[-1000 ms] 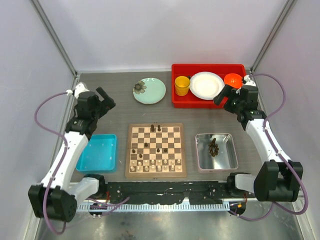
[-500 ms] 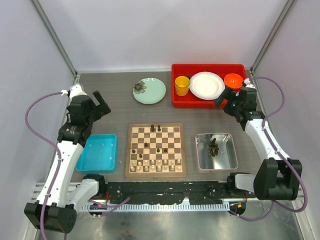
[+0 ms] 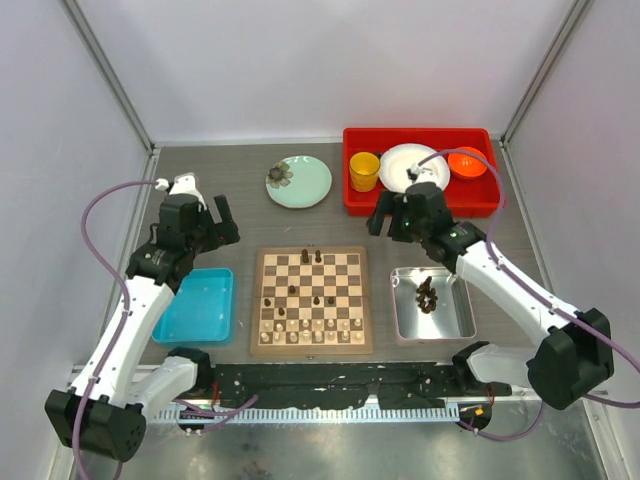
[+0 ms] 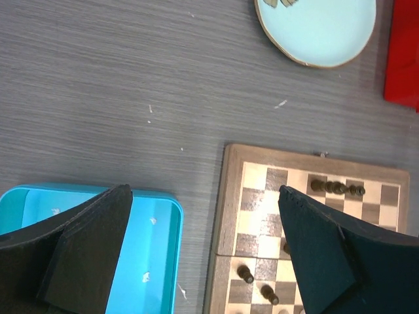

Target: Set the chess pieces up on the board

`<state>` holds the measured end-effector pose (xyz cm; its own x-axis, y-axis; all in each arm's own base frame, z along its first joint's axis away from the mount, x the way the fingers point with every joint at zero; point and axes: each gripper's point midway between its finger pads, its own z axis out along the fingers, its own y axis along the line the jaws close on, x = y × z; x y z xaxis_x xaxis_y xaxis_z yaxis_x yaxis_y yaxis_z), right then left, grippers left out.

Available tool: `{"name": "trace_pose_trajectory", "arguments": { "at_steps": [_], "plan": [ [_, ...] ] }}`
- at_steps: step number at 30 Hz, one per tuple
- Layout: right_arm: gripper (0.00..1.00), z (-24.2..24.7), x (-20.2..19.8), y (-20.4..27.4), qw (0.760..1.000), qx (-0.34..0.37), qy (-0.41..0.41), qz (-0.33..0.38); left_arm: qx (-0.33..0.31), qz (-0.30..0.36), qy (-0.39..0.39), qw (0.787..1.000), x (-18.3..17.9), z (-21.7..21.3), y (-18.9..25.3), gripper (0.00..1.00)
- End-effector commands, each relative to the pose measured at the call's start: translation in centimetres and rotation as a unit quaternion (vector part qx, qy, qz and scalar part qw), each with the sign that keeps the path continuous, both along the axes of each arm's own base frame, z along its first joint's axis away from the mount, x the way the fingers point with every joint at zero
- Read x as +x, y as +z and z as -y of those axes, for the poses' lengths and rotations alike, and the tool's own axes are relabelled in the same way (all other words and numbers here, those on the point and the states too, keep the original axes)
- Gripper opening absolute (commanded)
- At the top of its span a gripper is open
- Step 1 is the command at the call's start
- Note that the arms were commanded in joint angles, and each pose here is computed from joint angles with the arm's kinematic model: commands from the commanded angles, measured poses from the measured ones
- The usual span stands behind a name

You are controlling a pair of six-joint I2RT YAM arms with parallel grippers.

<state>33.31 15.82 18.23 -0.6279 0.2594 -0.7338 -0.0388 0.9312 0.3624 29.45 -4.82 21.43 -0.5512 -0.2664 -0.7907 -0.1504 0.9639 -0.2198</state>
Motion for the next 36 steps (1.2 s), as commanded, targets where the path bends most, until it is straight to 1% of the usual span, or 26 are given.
{"name": "trace_pose_trajectory", "arguments": {
  "at_steps": [1,8,14,17,21,25,30,32,36],
  "plan": [
    [0.92,-2.2,-1.8,0.1,1.0,-0.01,0.001,0.002,0.026,0.002,-0.032,0.999,-1.3,0.8,-0.1,0.98],
    [0.91,-3.5,-4.7,-0.9,0.999,-0.031,0.02,0.0,0.015,-0.024,-0.085,0.996,-3.0,3.1,-2.1,0.98],
    [0.88,-2.7,-6.2,-1.6,0.999,-0.039,0.007,-0.013,0.034,-0.03,-0.099,0.994,-3.6,3.6,-2.5,0.98],
    [0.84,-2.6,-6.7,-1.9,0.999,-0.036,0.003,-0.019,0.035,-0.024,-0.107,0.993,-3.7,3.8,-2.3,0.98],
    [0.82,-2.3,-7.1,-2.4,0.999,-0.033,-0.005,-0.021,0.039,-0.026,-0.118,0.992,-3.5,4.0,-2.6,0.98],
    [0.81,-1.3,-7.6,-3.2,0.998,-0.052,-0.02,-0.035,0.036,-0.034,-0.125,0.991,-3.6,4.3,-3.0,0.98],
    [0.79,-0.2,-7.8,-3.3,0.997,-0.065,-0.039,-0.034,0.039,-0.035,-0.124,0.991,-3.6,4.2,-3.1,0.98],
    [0.79,-0.1,-7.9,-3.3,0.997,-0.065,-0.039,-0.033,0.035,-0.035,-0.126,0.991,-3.7,4.3,-3.0,0.98],
    [0.78,0.0,-7.9,-3.3,0.996,-0.07,-0.041,-0.035,0.003,-0.031,-0.149,0.988,-4.0,5.7,-2.4,0.98]
  ]
}}
